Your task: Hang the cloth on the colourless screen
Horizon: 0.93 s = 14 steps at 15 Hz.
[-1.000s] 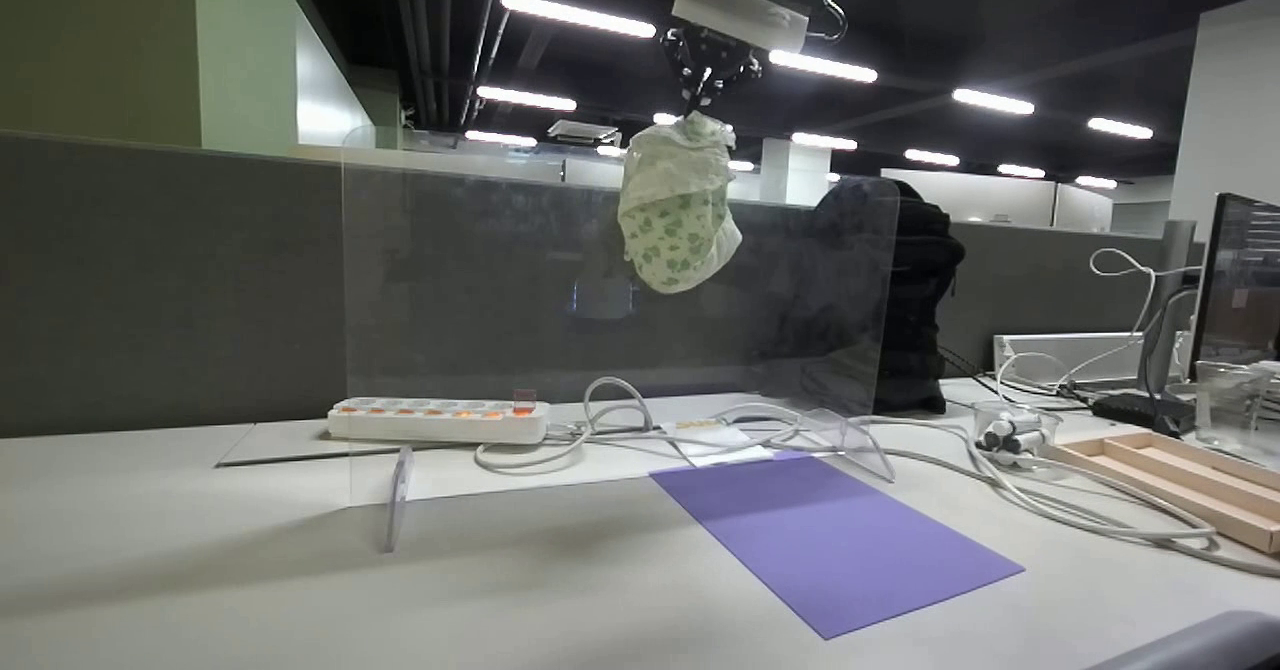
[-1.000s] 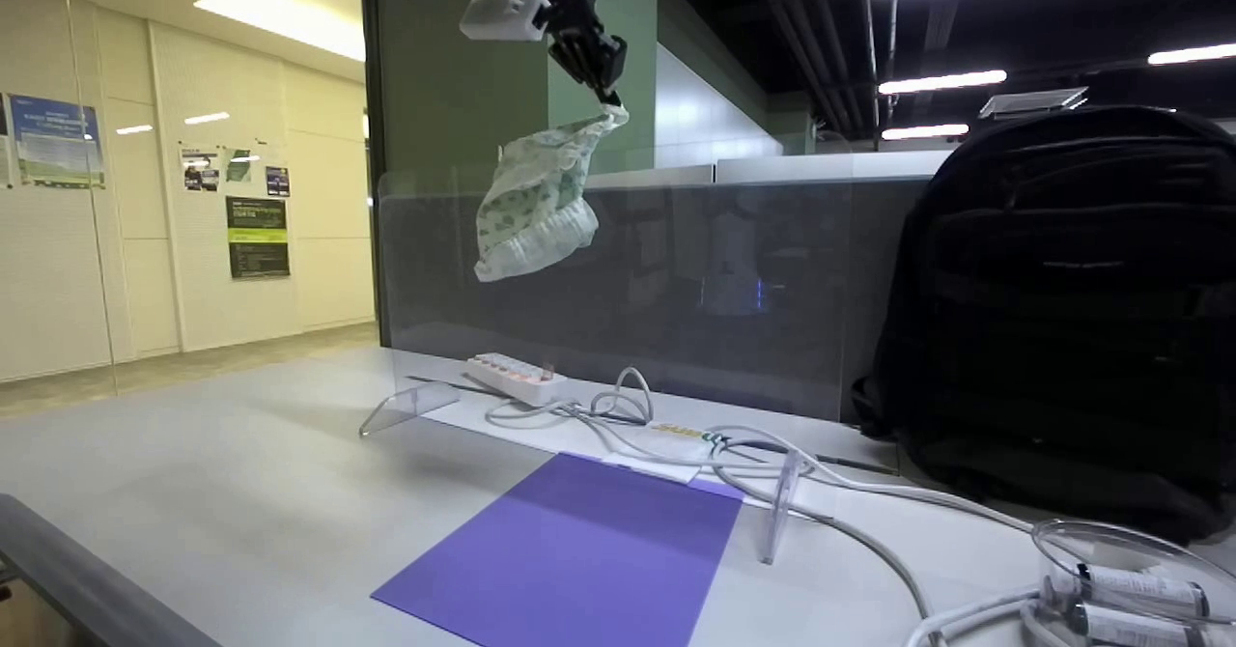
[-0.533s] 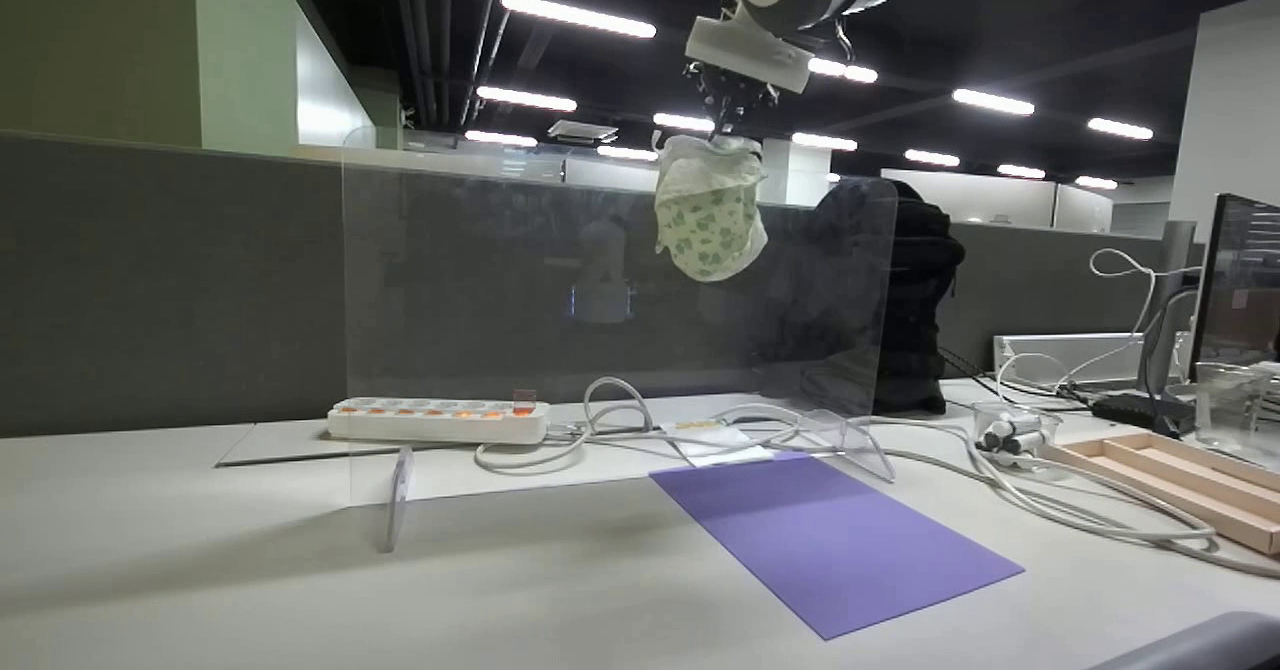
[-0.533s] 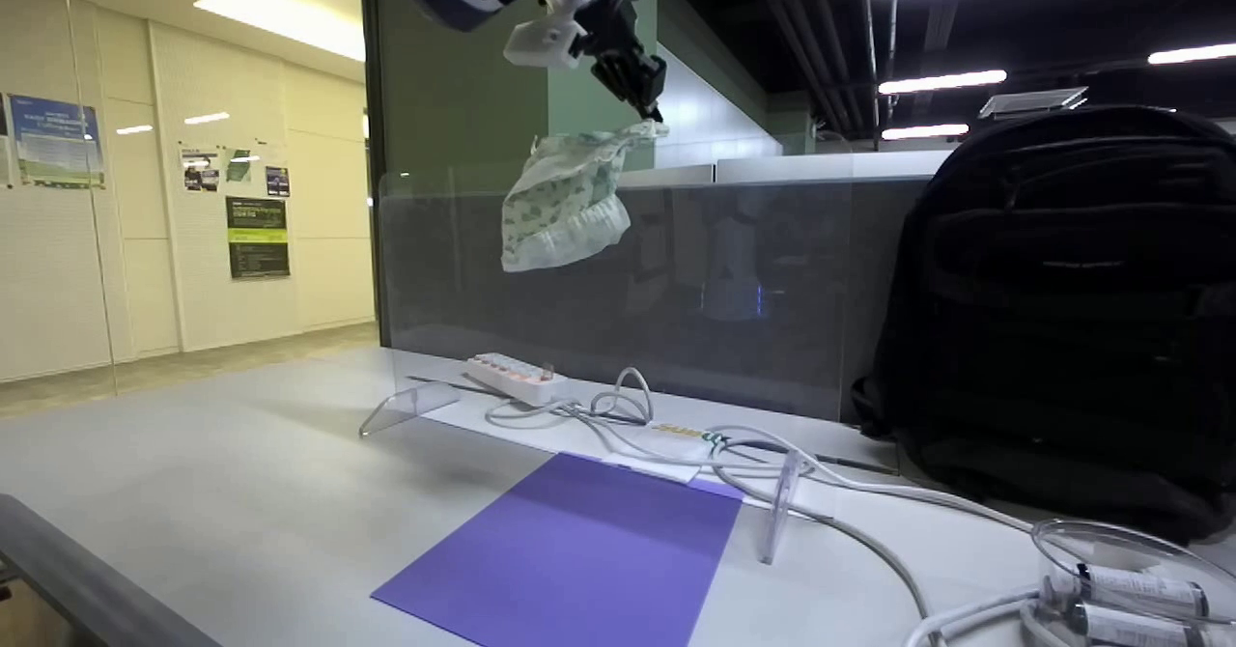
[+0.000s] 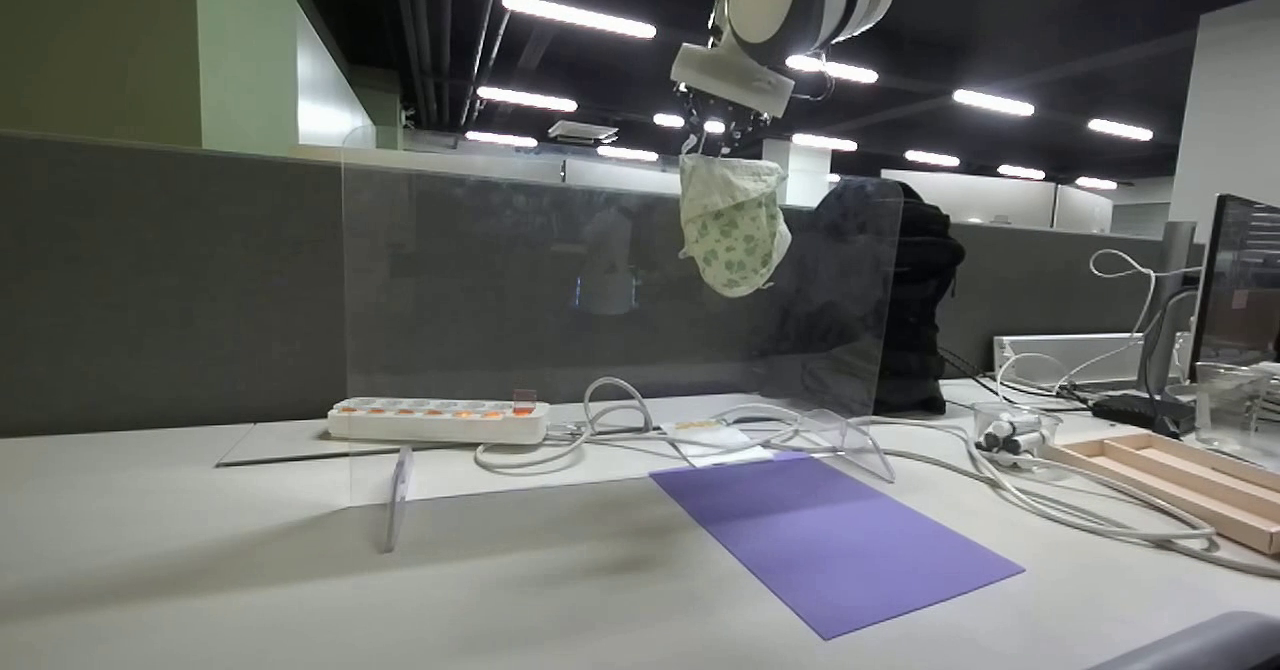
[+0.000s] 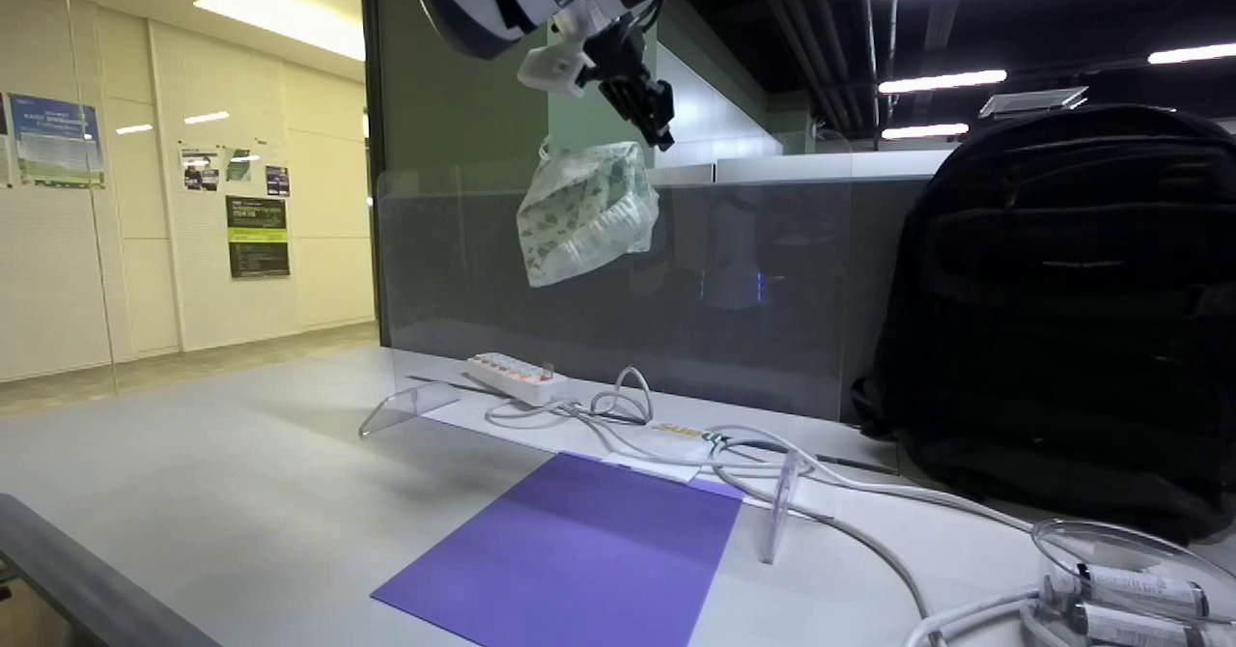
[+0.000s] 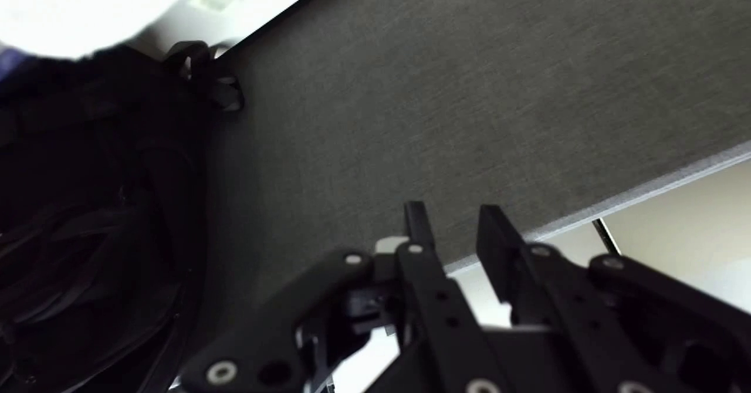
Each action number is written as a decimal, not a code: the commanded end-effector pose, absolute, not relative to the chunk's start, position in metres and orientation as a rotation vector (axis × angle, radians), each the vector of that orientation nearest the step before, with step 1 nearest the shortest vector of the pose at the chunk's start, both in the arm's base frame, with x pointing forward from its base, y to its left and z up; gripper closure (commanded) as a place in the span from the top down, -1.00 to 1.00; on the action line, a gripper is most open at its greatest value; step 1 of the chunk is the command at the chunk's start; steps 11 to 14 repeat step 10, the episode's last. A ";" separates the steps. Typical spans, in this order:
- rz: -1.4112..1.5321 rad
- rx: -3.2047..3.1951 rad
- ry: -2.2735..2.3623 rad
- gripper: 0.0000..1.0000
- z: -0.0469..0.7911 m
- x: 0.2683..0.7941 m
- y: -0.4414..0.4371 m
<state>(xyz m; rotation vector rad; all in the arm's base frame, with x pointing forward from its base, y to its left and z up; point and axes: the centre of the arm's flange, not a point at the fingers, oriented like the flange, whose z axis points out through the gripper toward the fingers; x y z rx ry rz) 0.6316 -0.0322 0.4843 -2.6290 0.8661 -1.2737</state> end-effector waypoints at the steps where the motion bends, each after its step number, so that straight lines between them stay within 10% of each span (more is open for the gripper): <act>1: -1.296 -2.590 0.900 0.20 0.494 0.641 -0.018; 7: -1.398 -2.584 0.822 0.97 0.519 0.631 0.005; 14: -1.478 -2.581 0.746 1.00 0.535 0.621 0.016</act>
